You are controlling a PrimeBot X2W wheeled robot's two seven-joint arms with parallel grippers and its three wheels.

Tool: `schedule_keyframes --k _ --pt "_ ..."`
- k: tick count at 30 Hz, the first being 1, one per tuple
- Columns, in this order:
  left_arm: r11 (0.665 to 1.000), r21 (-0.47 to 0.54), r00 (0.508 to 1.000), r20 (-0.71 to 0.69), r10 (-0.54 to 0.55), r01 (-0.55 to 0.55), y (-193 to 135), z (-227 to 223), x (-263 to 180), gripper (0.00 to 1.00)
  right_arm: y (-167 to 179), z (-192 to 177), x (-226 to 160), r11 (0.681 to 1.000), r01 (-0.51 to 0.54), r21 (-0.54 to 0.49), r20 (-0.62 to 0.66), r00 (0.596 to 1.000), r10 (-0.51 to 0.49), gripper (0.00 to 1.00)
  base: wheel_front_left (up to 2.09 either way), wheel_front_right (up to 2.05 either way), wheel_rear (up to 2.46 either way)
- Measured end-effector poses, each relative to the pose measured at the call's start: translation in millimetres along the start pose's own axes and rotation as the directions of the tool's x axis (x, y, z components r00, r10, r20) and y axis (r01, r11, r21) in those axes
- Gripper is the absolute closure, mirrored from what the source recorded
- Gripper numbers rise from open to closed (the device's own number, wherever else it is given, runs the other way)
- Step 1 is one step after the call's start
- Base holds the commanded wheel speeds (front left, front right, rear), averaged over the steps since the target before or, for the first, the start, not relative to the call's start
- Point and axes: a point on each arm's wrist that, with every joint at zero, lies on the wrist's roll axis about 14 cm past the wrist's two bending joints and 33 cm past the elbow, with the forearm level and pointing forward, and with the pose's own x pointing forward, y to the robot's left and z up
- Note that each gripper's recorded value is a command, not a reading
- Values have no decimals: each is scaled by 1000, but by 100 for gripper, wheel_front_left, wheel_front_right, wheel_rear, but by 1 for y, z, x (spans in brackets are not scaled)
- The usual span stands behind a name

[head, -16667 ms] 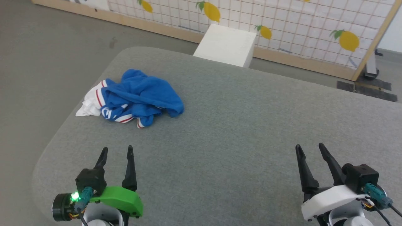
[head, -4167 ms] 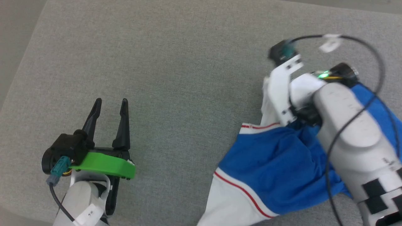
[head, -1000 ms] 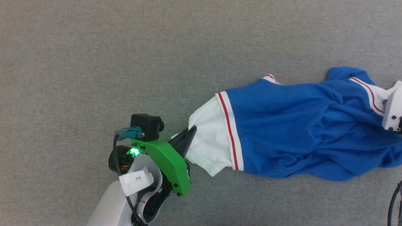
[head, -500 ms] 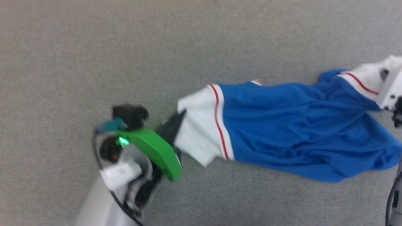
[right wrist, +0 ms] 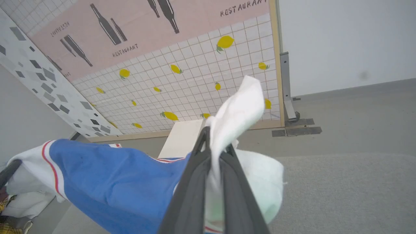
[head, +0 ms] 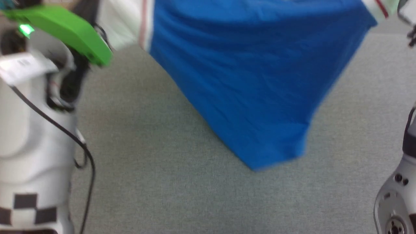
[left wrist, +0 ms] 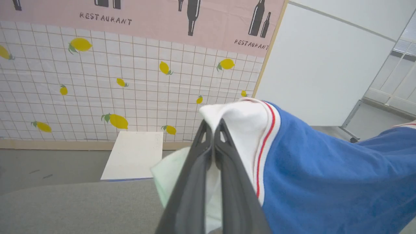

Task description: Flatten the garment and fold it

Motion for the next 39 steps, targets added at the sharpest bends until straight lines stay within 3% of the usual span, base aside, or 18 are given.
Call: schedule_keyframes --k 8,18,28,33,39 --pt "992 109 990 133 47 -61 8 87 3 100 29 59 -15 998 -67 10 118 991 65 100 0 0 0" --pt "948 257 982 44 184 -189 51 83 46 100 20 84 36 998 -28 64 166 986 17 100 0 0 0" --pt "914 312 939 303 163 -259 65 114 102 100 19 126 102 995 -40 89 422 907 -2 100 0 0 0" --pt "912 295 903 402 152 -285 80 107 118 100 23 117 133 991 -76 108 460 888 18 100 0 0 0" --pt "936 220 904 390 174 -275 109 57 127 100 19 67 169 985 -100 142 407 913 34 100 0 0 0"
